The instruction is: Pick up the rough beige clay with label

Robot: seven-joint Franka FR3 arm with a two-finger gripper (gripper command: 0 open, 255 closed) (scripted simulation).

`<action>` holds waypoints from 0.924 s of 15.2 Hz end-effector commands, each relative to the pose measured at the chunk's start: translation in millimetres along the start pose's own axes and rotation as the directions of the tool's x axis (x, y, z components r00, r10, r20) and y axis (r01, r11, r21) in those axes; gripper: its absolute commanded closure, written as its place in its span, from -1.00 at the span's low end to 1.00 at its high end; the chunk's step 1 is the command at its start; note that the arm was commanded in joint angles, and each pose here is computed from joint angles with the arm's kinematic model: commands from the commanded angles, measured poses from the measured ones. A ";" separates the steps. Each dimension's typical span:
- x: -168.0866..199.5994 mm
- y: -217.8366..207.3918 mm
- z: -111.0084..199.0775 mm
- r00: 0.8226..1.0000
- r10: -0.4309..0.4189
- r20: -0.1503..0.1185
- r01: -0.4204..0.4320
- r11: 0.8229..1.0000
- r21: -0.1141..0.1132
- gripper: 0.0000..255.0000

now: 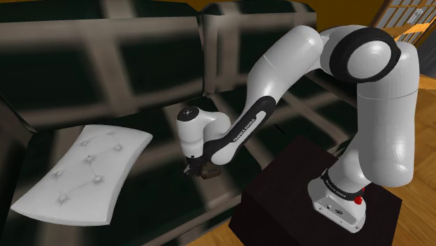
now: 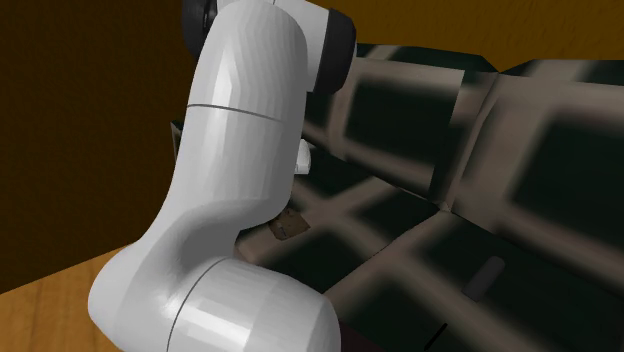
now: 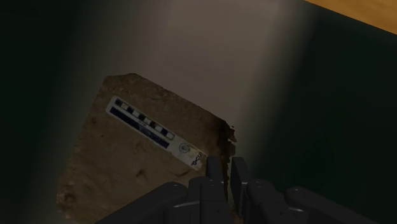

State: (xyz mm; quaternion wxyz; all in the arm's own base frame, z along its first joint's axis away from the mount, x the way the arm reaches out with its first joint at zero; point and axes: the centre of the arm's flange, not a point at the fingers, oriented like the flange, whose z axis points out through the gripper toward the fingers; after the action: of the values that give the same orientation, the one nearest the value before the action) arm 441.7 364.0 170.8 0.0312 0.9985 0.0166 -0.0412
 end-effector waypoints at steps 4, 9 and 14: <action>-1.2 1.0 -15.8 1.000 0.000 0.000 0.000 1.000 0.000 1.00; -3.4 2.6 -42.1 1.000 0.000 0.000 0.000 1.000 0.000 1.00; -5.6 4.2 -68.3 1.000 0.000 0.000 0.000 1.000 0.000 1.00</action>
State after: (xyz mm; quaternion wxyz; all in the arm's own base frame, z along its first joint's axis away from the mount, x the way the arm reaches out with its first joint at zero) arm 441.2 363.6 233.7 0.0312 0.9985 0.0165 -0.0411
